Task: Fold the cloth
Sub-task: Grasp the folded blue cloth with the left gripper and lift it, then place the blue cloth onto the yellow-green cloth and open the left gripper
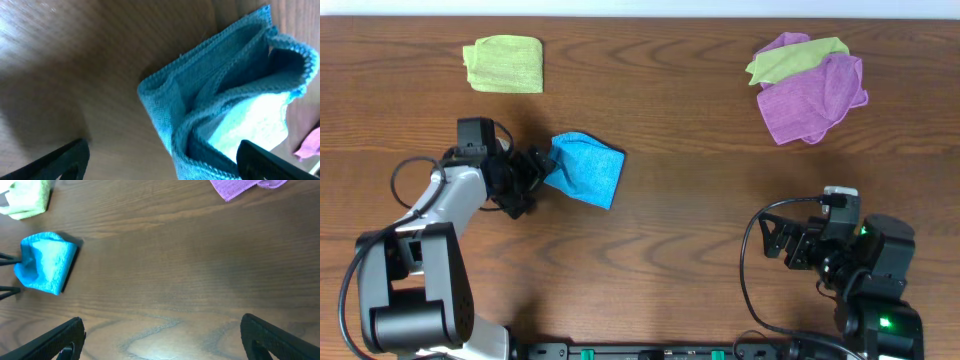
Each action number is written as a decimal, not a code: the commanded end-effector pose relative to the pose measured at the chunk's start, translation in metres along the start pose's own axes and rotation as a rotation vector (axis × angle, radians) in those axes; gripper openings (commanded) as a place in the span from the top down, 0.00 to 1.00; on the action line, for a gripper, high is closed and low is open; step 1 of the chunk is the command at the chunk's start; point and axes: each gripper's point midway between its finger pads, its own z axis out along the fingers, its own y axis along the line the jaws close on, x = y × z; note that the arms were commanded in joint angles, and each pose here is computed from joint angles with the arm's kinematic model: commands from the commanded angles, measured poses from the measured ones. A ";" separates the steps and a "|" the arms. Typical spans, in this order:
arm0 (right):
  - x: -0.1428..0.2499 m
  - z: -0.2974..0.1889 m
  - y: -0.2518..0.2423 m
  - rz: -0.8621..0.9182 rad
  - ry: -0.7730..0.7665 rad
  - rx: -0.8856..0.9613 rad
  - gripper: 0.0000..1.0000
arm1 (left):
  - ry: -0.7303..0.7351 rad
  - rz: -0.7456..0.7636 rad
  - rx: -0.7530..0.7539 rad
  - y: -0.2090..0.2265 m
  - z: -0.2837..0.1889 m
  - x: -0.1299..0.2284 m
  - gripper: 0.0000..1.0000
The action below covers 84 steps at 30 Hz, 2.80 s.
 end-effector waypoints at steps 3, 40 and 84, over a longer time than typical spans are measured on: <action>0.002 0.000 0.000 0.017 0.002 -0.006 0.01 | -0.013 -0.036 0.055 0.001 0.008 0.002 0.04; 0.002 0.000 0.000 0.017 0.002 -0.006 0.01 | -0.119 0.112 0.413 -0.123 0.012 -0.054 0.94; 0.002 0.000 0.000 0.017 0.002 -0.006 0.01 | -0.484 0.163 0.285 -0.179 -0.039 -0.260 0.94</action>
